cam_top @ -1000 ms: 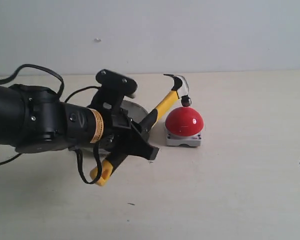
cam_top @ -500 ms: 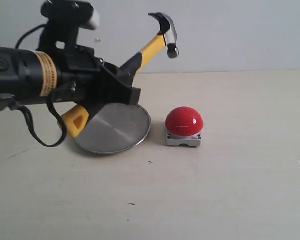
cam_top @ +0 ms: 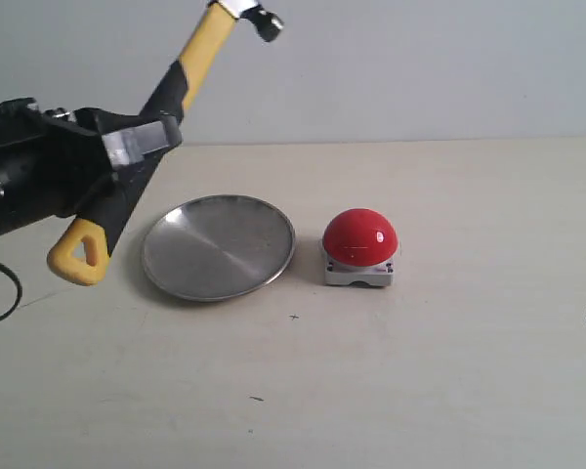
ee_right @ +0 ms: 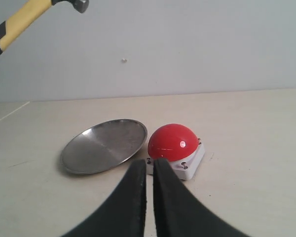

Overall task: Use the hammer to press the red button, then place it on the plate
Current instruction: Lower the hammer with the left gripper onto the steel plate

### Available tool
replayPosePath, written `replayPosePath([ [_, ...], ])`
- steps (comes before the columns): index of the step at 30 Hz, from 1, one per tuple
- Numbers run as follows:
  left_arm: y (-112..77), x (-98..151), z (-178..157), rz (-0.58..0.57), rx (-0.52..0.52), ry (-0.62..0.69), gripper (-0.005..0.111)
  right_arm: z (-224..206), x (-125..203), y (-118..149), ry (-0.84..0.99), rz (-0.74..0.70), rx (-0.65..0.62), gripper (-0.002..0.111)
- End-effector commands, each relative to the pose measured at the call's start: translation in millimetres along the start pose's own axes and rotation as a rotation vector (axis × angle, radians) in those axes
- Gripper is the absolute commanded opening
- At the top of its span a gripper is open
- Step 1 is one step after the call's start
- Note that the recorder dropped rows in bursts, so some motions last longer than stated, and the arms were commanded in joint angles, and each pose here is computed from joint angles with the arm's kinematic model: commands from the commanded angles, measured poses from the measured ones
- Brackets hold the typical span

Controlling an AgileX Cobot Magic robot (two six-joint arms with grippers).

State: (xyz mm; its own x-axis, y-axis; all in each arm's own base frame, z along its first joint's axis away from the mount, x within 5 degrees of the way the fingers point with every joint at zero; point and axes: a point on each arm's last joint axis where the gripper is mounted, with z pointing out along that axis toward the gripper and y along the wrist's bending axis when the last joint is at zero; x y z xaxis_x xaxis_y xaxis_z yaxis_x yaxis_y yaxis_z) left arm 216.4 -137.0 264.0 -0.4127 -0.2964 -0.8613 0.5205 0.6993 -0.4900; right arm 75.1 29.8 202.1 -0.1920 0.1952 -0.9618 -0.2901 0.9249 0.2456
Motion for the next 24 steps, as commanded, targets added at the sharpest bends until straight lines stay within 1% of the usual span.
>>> replayPosePath([
  [1,16.3,4,-2,-0.074,-0.016,-0.081,0.000,0,1,-1,-0.003,0.006,0.004,0.006],
  [4,26.5,18,8,-0.088,-0.051,-0.016,0.000,0,1,-1,-0.003,0.006,0.004,0.006],
  [7,38.3,30,21,-0.133,-0.085,0.015,0.000,0,1,-1,-0.003,0.006,0.004,0.006],
  [12,52.9,40,50,-0.150,-0.115,0.065,0.000,0,1,-1,-0.003,0.006,0.004,0.006],
  [15,61.7,47,65,-0.178,-0.123,0.071,0.000,0,1,-1,-0.003,0.006,0.004,0.006],
  [19,68.0,53,80,-0.199,-0.092,0.042,0.000,0,1,-1,-0.003,0.006,0.004,0.006],
  [24,79.6,60,96,-0.227,-0.123,0.041,0.000,0,1,-1,-0.003,0.006,0.004,0.006],
])
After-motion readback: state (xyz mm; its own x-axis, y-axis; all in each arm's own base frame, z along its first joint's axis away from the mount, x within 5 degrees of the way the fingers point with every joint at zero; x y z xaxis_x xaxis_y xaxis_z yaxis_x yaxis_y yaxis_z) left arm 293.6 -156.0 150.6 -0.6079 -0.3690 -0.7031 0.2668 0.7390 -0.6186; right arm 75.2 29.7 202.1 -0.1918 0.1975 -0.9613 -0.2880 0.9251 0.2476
